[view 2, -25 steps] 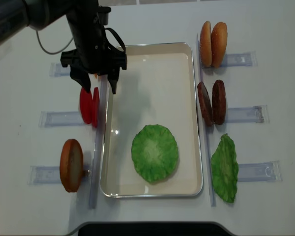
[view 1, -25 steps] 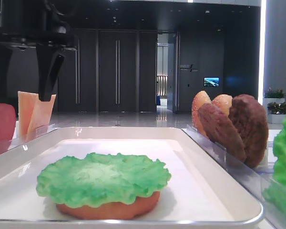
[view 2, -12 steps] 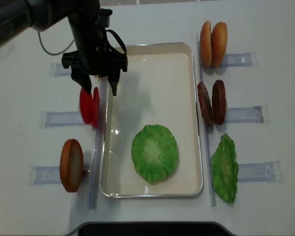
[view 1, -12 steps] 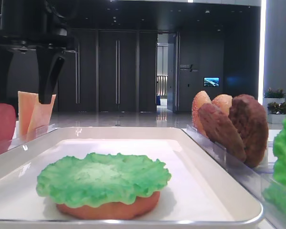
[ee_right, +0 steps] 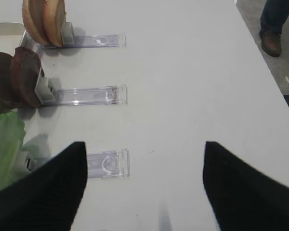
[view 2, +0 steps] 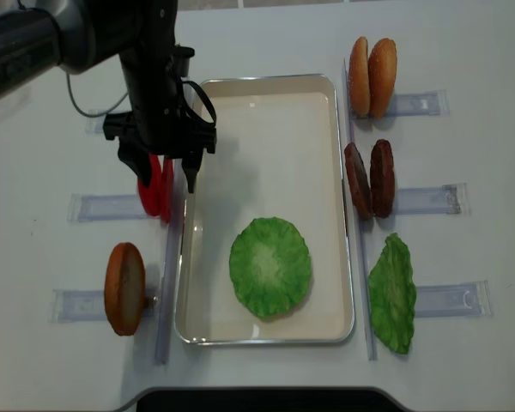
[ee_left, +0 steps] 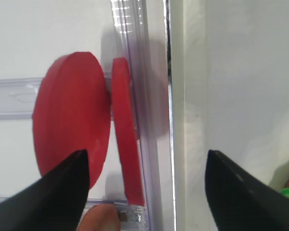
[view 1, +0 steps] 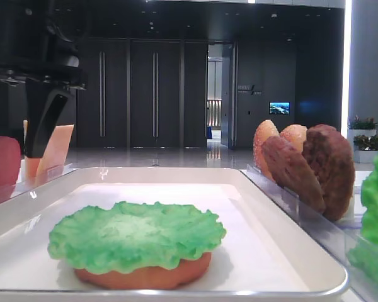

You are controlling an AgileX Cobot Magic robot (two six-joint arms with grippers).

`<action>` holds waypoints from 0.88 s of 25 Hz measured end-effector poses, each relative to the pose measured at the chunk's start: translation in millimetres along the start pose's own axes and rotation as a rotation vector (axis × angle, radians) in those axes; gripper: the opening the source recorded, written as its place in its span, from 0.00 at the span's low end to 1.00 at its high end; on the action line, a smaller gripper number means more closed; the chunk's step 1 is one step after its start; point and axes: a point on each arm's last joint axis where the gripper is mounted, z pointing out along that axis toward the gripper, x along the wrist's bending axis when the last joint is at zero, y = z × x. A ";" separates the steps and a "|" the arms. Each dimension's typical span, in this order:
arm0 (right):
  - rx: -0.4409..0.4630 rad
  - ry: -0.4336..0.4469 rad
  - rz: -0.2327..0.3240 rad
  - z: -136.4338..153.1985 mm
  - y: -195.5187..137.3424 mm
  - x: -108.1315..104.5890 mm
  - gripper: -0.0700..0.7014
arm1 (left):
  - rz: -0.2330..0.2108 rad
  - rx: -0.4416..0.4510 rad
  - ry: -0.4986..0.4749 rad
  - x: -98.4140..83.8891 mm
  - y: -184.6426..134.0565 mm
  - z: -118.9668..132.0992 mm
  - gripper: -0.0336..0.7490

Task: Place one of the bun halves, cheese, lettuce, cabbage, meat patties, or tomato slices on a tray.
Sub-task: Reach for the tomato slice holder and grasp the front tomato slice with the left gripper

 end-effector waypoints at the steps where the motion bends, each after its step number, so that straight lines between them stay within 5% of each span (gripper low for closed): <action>1: 0.000 0.000 0.000 0.0 0.0 0.0 0.72 | 0.000 0.000 0.000 0.0 0.0 0.0 0.77; 8: 0.000 0.000 0.000 0.0 0.0 0.0 0.72 | 0.003 -0.002 0.004 0.4 0.2 0.0 0.75; 22: 0.000 0.000 0.000 0.0 0.0 0.0 0.72 | 0.001 0.015 -0.002 -1.7 0.7 4.6 0.56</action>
